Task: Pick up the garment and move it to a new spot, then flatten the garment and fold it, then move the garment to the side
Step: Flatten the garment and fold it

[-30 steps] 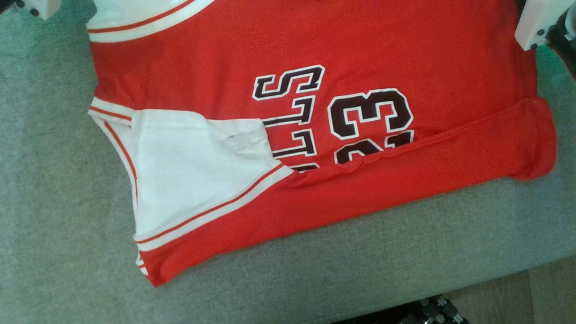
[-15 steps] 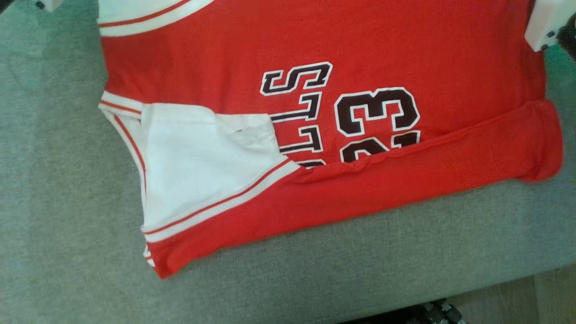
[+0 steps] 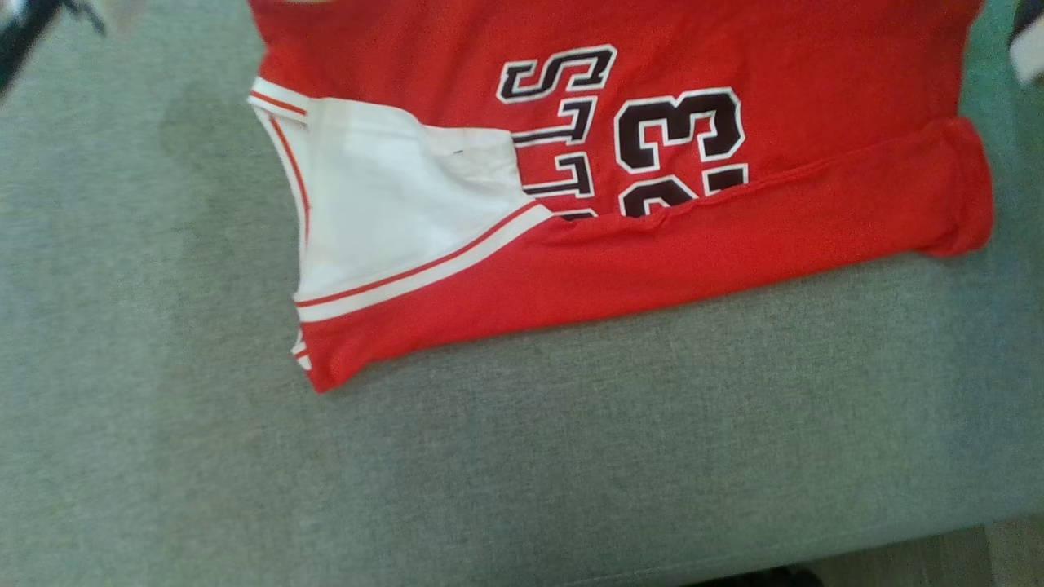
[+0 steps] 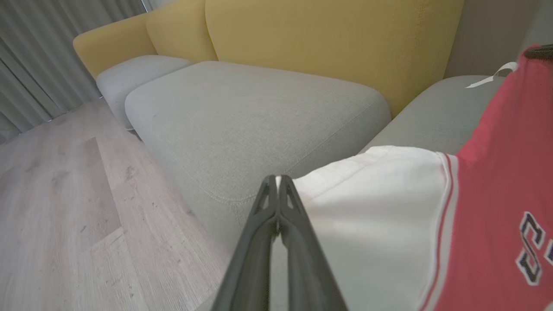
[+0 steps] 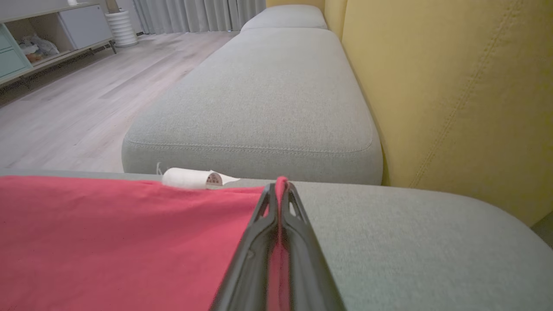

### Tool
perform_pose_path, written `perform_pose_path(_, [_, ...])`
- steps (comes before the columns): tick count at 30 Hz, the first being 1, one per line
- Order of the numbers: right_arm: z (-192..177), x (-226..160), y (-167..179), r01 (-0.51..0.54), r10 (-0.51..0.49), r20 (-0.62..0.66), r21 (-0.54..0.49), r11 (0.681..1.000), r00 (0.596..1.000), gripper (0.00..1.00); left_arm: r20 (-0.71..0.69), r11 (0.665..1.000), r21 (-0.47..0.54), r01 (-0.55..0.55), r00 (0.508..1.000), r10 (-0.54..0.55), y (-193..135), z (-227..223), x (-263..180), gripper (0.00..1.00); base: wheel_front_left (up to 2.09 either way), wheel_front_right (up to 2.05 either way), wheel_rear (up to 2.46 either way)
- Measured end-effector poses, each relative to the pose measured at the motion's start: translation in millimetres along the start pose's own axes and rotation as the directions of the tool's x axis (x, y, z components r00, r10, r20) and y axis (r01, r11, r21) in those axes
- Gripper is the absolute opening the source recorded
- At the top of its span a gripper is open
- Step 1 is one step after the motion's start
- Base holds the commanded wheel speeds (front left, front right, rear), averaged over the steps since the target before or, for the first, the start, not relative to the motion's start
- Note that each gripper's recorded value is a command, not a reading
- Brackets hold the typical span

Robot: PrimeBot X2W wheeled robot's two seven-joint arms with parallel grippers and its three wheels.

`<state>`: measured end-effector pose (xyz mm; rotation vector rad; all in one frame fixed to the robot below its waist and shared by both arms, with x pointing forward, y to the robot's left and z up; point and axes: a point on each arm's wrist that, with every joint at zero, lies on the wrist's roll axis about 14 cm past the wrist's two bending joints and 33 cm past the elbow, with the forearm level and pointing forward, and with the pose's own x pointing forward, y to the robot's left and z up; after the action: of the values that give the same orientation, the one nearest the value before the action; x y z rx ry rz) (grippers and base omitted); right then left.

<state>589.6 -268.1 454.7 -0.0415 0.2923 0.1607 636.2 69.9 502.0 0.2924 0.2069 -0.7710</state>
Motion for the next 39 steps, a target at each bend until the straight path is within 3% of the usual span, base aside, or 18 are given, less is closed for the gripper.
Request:
perform_pose_path(12, [-23.1,-48.6,12.3,-0.045,0.045,-0.008,0.048,0.998,0.999,0.00,0.032,0.993,-0.102,0.052,0.998,-0.049,-49.4,-24.9,-76.6,0.00,0.00,0.00,0.00])
perform_pose_path(19, [-60.5,-64.1,10.4,-0.027,0.034,-0.077,0.080,0.996,0.996,0.00,0.053,0.977,-0.185,0.103,0.994,-0.095,-95.0,-37.0,-100.2,0.00,0.00,0.00,0.00])
perform_pose_path(39, [-100.2,-105.7,18.0,-0.018,0.033,-0.111,0.128,0.992,0.993,0.00,-0.018,0.971,-0.228,0.070,0.997,-0.076,-139.6,-70.0,-142.4,0.00,0.00,0.00,0.00])
